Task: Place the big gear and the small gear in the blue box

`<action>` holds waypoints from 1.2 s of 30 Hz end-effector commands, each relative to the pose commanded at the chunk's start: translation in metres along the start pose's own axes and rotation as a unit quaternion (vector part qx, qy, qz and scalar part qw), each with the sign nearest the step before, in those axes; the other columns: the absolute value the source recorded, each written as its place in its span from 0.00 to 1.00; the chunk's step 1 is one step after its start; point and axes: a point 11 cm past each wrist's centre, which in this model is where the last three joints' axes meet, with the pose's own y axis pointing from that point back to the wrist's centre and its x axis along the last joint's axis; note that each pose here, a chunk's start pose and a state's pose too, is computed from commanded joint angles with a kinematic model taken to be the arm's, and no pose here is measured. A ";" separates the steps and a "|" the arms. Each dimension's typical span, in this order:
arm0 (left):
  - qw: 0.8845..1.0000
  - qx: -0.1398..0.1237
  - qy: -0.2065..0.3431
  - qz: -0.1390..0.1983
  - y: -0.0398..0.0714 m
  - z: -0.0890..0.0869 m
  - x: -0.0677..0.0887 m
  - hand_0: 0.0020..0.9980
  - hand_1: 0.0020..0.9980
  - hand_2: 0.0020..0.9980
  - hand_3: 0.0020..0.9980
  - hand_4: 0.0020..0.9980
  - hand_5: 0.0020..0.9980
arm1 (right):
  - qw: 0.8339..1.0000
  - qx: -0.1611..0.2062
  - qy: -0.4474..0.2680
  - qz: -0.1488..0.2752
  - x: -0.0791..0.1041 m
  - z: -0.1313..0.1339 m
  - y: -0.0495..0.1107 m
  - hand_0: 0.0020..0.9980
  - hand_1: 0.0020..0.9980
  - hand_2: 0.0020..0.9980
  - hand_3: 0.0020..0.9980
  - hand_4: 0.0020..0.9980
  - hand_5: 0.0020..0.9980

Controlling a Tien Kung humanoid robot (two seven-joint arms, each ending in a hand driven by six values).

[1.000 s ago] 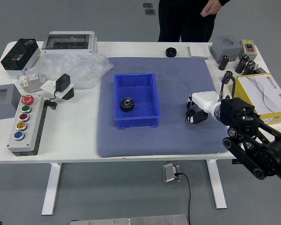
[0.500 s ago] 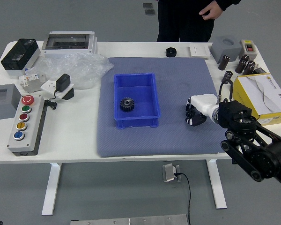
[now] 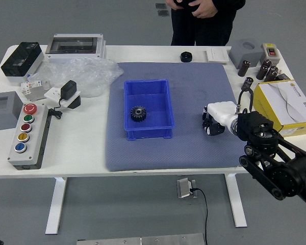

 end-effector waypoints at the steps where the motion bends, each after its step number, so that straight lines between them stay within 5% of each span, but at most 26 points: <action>1: 1.000 0.000 0.000 0.000 0.000 0.000 0.000 0.88 0.85 0.85 0.86 0.79 0.49 | 1.000 0.000 0.001 0.001 0.000 0.000 0.000 0.57 0.49 0.56 0.62 0.46 0.15; 3: 1.000 0.000 0.000 0.000 0.000 0.000 0.000 0.88 0.85 0.85 0.86 0.79 0.49 | 1.000 -0.001 0.002 0.002 0.000 0.001 0.000 0.60 0.48 0.54 0.61 0.39 0.07; 21: 1.000 -0.001 0.001 -0.002 0.000 0.001 -0.001 0.88 0.85 0.85 0.86 0.79 0.49 | 1.000 -0.005 -0.003 -0.008 -0.007 0.003 0.000 0.59 0.47 0.53 0.61 0.42 0.08; 36: 1.000 0.000 0.003 -0.001 0.000 0.000 0.000 0.88 0.85 0.85 0.86 0.79 0.49 | 0.999 -0.002 -0.007 0.038 0.025 0.003 0.001 0.58 0.46 0.51 0.60 0.43 0.08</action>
